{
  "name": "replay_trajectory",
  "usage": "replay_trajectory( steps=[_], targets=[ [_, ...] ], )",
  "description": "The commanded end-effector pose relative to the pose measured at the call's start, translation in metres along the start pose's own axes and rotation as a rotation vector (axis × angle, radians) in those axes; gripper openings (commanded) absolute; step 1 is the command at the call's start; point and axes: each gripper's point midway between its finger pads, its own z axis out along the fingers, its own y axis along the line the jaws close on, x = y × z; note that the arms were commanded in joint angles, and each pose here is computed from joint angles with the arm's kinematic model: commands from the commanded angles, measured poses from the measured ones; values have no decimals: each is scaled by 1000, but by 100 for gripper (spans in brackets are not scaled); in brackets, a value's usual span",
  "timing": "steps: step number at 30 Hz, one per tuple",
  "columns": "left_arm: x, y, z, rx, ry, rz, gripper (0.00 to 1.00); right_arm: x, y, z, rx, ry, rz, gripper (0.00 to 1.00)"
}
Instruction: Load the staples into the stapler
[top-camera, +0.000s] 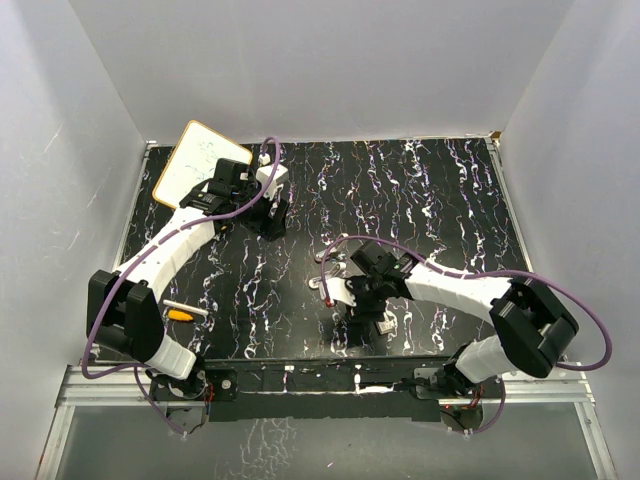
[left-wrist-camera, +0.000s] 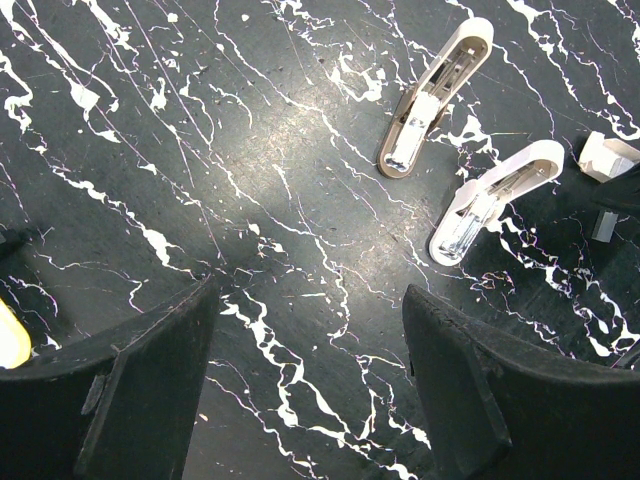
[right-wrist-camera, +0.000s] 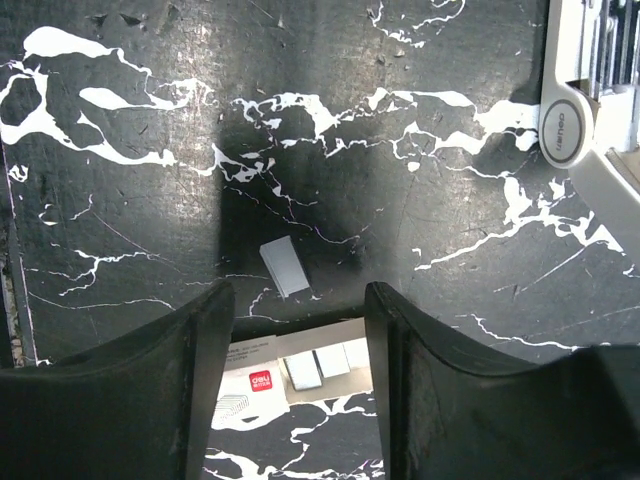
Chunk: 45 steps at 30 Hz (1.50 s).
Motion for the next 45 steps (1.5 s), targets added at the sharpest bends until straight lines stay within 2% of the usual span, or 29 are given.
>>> replay_trajectory(
  steps=[1, 6, 23, 31, 38, 45],
  targets=[
    [-10, -3, -14, 0, -45, 21, 73, -18, -10, -2, 2, -42, -55, 54],
    [-9, -3, -14, 0, -45, 21, 73, -14, -5, 5, -34, -27, -60, 43],
    [-9, -3, -14, -1, -49, 20, 73, 1, 7, 13, -68, 0, -52, 26],
    [-10, -3, -15, 1, -53, 19, 73, 1, 5, 14, -25, -16, -13, 18],
    [-15, -2, -20, -13, -71, 28, 73, -21, -8, -1, 24, -125, 40, 15],
    [-42, -14, -27, 75, -89, 66, 72, -63, -50, -54, 68, -371, 147, 14]
  ],
)
